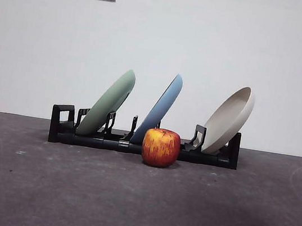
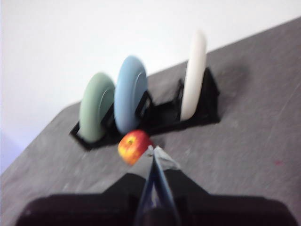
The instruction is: Take the green plate from the plate rack,put the plate on the table,take the apple from the table,put the apple in the plate
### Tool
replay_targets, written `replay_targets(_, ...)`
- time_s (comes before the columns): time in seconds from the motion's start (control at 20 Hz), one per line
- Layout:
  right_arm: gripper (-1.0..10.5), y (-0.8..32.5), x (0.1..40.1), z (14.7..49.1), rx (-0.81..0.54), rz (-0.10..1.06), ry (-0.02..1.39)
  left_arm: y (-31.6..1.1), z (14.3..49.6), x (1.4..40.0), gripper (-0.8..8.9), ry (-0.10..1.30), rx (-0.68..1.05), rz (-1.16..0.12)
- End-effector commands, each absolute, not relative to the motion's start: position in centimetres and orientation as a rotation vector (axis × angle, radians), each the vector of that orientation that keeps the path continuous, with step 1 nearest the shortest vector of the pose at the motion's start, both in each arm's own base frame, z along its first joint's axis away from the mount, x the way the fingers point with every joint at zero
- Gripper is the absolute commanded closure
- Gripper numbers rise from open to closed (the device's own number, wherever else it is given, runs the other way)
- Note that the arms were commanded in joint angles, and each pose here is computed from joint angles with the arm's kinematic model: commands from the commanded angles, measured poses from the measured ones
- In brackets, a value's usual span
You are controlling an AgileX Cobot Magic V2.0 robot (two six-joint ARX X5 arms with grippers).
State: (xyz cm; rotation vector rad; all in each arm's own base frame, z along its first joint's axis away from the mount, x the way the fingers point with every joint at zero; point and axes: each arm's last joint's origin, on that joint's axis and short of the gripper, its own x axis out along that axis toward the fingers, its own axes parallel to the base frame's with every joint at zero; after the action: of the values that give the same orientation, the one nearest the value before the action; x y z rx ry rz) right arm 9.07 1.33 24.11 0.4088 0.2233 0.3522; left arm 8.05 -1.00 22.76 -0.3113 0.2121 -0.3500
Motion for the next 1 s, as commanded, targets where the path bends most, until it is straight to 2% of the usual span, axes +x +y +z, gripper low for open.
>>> replay_targets(0.05, 9.6, 1.5, 9.3, 26.0, 0.340, 0.408, 0.281, -1.1, 24.2, 8.0, 8.22, 0.243, -0.317, -0.408)
replay_targets(0.6, 9.6, 2.4, 10.6, 32.3, 0.135, 0.706, 0.597, -1.9, 28.2, 8.9, 8.22, 0.453, -0.260, -0.714)
replay_targets(1.0, 9.6, 3.1, 10.5, 32.8, 0.081, 0.850, 0.787, -2.0, 29.4, 8.9, 8.22, 0.595, -0.214, -0.800)
